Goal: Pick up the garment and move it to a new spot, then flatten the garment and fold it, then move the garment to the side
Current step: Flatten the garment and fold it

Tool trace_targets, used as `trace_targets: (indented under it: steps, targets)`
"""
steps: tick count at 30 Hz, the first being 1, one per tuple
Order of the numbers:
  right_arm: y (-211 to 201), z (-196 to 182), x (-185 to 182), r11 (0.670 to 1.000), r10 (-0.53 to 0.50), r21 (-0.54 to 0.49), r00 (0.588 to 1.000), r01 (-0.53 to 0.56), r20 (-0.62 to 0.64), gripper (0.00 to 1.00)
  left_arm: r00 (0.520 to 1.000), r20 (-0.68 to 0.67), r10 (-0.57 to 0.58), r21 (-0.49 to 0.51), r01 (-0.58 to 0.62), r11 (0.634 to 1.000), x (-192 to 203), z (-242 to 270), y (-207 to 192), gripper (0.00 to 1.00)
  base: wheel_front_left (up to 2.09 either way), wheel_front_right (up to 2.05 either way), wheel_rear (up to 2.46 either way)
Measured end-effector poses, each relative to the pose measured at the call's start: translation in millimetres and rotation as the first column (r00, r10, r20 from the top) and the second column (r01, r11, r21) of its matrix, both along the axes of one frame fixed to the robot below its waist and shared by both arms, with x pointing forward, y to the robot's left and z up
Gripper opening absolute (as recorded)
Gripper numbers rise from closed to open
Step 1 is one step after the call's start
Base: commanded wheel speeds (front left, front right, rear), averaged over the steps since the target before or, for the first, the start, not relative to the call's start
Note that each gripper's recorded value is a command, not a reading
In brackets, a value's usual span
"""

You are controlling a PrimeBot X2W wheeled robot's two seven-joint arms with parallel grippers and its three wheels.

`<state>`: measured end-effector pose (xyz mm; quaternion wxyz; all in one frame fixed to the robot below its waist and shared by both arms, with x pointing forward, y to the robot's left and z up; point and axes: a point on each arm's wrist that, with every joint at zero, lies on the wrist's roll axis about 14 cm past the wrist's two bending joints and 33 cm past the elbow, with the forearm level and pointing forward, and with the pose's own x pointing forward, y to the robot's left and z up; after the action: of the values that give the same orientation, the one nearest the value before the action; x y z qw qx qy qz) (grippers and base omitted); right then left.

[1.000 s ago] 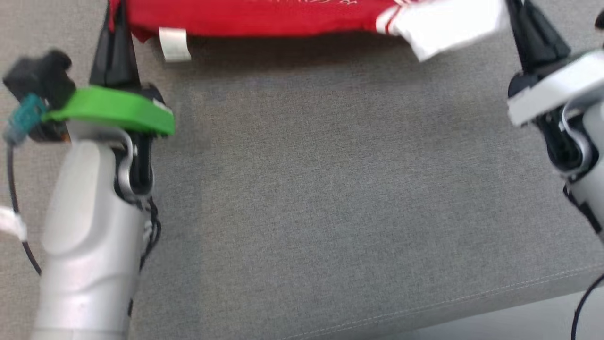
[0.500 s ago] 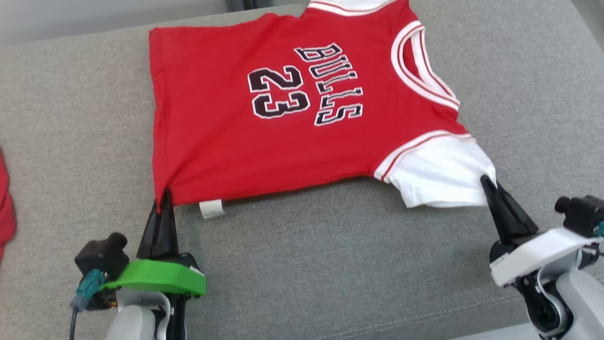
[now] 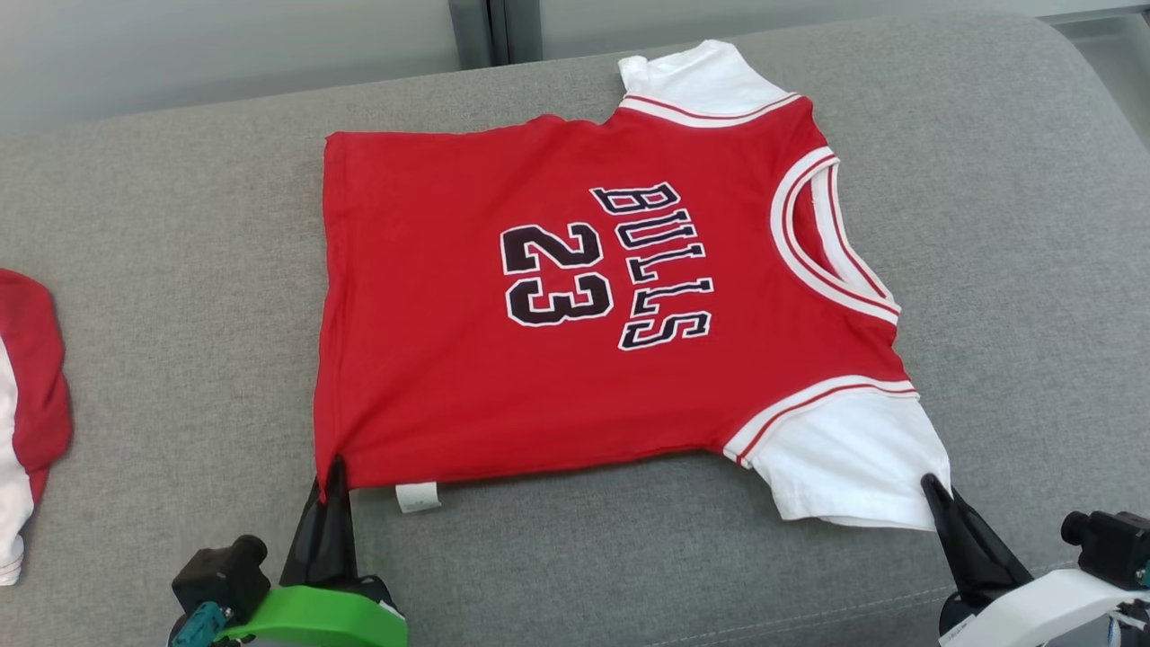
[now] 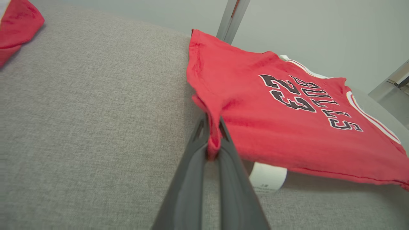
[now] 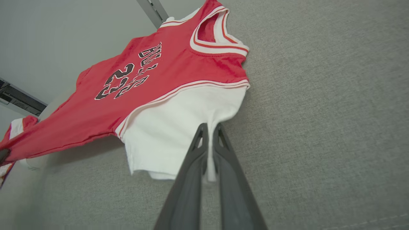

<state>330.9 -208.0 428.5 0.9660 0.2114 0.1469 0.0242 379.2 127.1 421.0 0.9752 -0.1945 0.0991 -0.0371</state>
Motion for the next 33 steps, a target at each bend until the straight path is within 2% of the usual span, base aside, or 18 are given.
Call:
trace_targets:
  steps: [8, 18, 33]
  targets:
    - [4.7, 9.0, 4.8, 1.0, 0.002, 0.005, 1.0, -0.002, 0.005, 0.0, 1.0, -0.022, -0.016, -0.008, 0.016, 1.0, -6.7, -5.6, -6.3, 0.0, 0.0, 0.0, 0.0]
    - [-1.0, 27.8, 42.7, 0.998, 0.039, -0.057, 0.997, -0.036, 0.059, 0.0, 0.998, -0.012, -0.068, -0.013, 0.067, 0.998, 12.5, -3.3, -19.4, 0.0, 0.0, 0.0, 0.0]
    - [-0.8, 24.0, 113.0, 0.99, 0.092, -0.11, 0.995, -0.088, 0.025, 0.0, 0.994, -0.001, -0.109, -0.007, 0.109, 0.994, 51.2, 4.8, -26.1, 0.0, 0.0, 0.0, 0.0]
